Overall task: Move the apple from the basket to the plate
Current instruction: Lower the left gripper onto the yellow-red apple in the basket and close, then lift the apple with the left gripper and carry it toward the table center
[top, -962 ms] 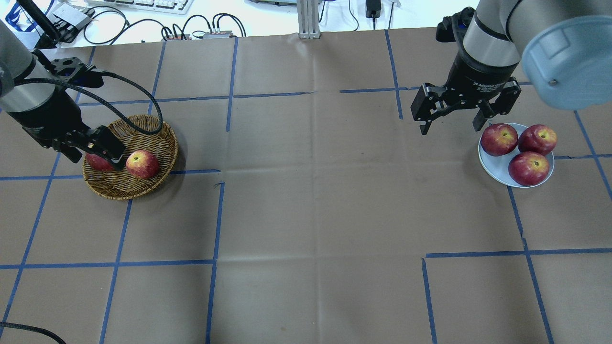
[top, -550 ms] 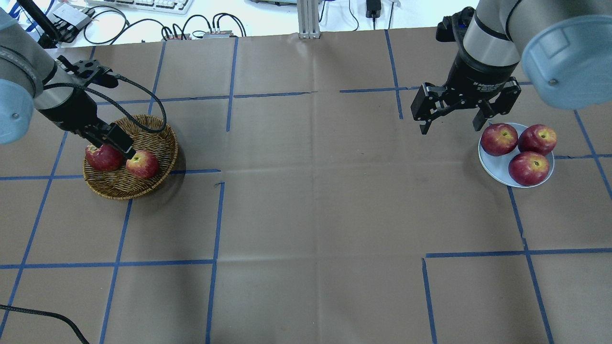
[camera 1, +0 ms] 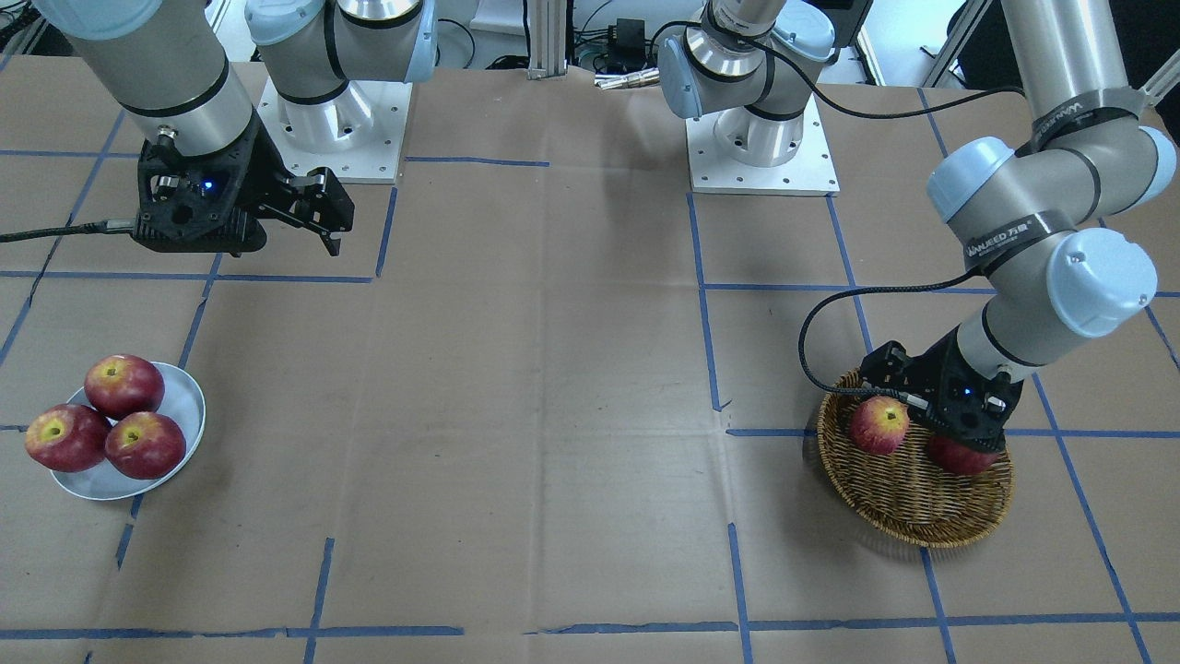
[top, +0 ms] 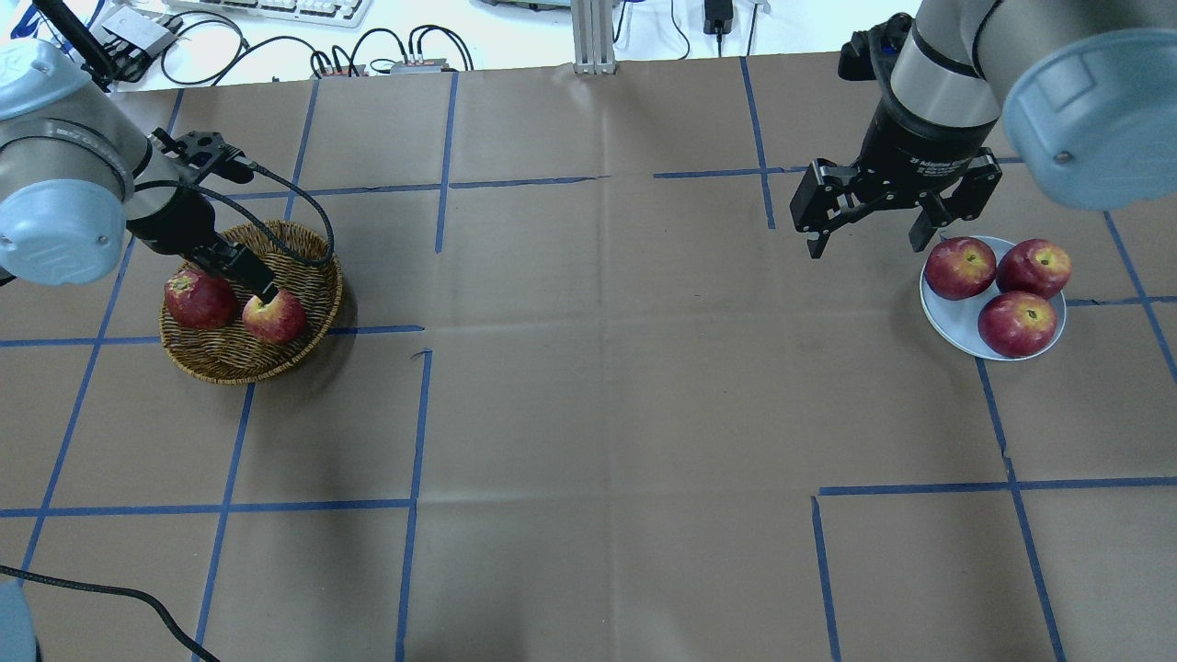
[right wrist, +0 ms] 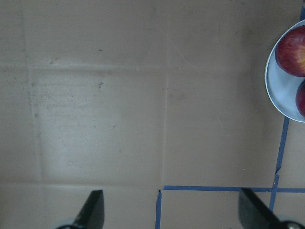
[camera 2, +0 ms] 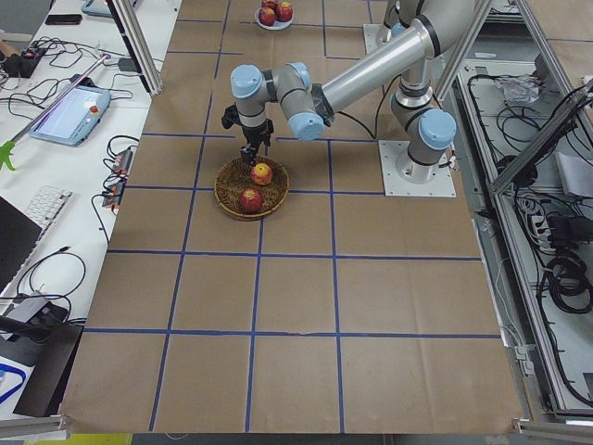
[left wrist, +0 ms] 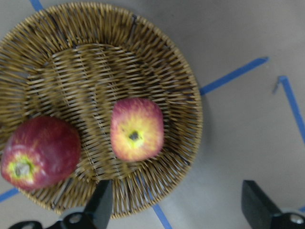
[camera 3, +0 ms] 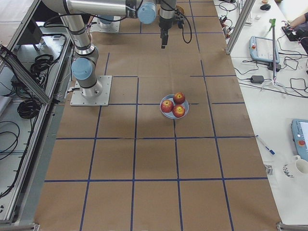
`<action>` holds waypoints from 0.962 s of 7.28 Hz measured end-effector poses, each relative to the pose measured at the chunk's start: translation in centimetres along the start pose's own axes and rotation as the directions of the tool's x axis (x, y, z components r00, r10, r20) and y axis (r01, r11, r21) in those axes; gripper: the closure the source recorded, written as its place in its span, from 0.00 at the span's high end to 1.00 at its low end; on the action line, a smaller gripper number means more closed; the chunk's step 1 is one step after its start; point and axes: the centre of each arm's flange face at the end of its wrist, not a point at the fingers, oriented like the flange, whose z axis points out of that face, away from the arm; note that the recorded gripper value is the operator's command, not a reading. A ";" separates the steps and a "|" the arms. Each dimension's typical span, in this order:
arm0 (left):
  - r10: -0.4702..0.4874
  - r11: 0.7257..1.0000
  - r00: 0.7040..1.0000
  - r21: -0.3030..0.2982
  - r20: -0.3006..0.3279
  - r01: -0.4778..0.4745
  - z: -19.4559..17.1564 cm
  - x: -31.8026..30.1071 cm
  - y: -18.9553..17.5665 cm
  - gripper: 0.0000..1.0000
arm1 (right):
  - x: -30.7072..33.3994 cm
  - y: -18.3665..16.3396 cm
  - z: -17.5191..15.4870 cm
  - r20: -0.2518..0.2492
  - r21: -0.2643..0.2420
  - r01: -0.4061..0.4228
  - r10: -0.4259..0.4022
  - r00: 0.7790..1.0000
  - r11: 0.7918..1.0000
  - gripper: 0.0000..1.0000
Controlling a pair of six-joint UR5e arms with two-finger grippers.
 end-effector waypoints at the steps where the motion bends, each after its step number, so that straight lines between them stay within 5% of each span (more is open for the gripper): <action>1: -0.001 1.000 1.000 -0.016 -0.015 0.001 1.6 -0.3 -0.2 0.98 | 0.0 -0.1 0.1 -0.001 -0.001 0.001 -0.001 1.000 1.000 1.00; 2: -0.004 0.999 0.999 -0.034 -0.034 0.003 3.0 -0.3 0.0 0.96 | 0.2 -0.2 0.1 -0.001 -0.001 0.002 -0.002 1.000 1.000 1.00; 3: -0.006 0.999 0.999 -0.051 -0.052 0.003 4.3 -0.1 0.3 0.80 | 0.4 -0.5 0.0 -0.001 0.004 0.001 -0.001 1.000 1.000 1.00; 4: -0.006 0.998 0.998 -0.062 -0.065 0.002 5.3 0.0 0.4 0.52 | 0.4 -0.7 -0.2 -0.002 0.016 0.001 -0.001 1.000 1.000 1.00; 5: -0.001 0.998 0.997 -0.070 -0.072 -0.004 5.9 0.0 0.5 0.39 | 0.5 -0.8 -0.4 -0.003 0.026 0.001 -0.001 1.000 1.000 1.00; 7: 0.018 0.998 0.998 -0.062 -0.059 -0.021 5.2 -0.2 0.2 0.34 | 0.5 -0.9 -0.5 -0.007 0.034 0.001 -0.001 1.000 0.999 1.00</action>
